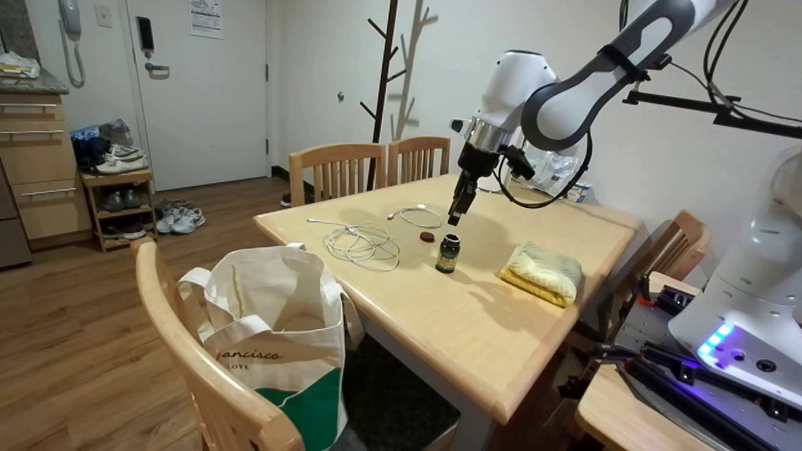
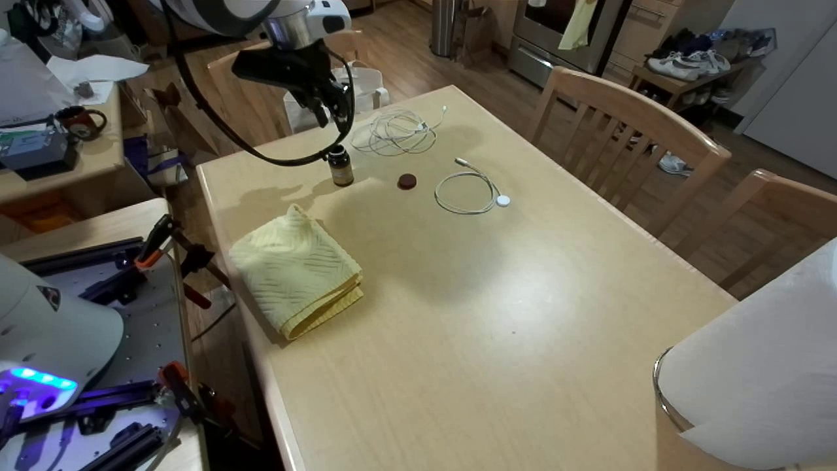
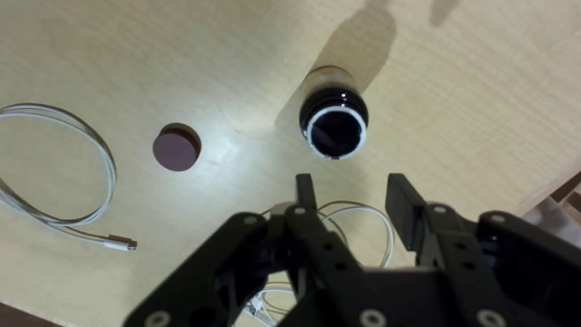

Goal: Pick the lid on the table and put it on the bottle

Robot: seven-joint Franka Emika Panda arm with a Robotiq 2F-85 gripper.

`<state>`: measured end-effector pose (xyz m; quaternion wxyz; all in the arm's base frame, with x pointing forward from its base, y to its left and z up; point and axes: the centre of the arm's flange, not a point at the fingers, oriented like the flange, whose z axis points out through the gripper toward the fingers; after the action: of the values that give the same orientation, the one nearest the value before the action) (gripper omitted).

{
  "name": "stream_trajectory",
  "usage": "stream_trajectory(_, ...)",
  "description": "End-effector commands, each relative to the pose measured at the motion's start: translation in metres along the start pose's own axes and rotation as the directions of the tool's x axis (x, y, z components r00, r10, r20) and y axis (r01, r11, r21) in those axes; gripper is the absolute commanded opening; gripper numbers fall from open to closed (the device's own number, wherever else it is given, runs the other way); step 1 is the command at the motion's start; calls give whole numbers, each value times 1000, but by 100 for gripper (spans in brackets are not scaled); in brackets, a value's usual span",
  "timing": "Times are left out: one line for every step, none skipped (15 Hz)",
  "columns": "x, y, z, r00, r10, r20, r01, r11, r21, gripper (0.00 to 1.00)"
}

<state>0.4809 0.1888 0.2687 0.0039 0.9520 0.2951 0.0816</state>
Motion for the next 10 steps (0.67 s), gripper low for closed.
stream_trajectory(-1, 28, -25, 993, 110, 32, -106, 989, -101, 69)
stream_trajectory(0, 44, -28, 990, 137, 34, -132, 985, -107, 67)
stream_trajectory(1, 56, -31, 987, 155, 40, -150, 983, -104, 67)
stream_trajectory(3, 68, -32, 984, 174, 47, -169, 980, -102, 73)
stream_trajectory(6, 77, -32, 982, 184, 46, -179, 979, -96, 78)
stream_trajectory(10, 85, -30, 977, 206, 48, -201, 975, -89, 86)
stream_trajectory(14, 92, -27, 972, 233, 41, -229, 970, -78, 92)
stream_trajectory(18, 97, -21, 964, 264, 31, -261, 963, -72, 99)
stream_trajectory(23, 101, -12, 961, 275, 26, -274, 961, -46, 99)
stream_trajectory(25, 97, -4, 983, 185, -21, -184, 983, 8, 100)
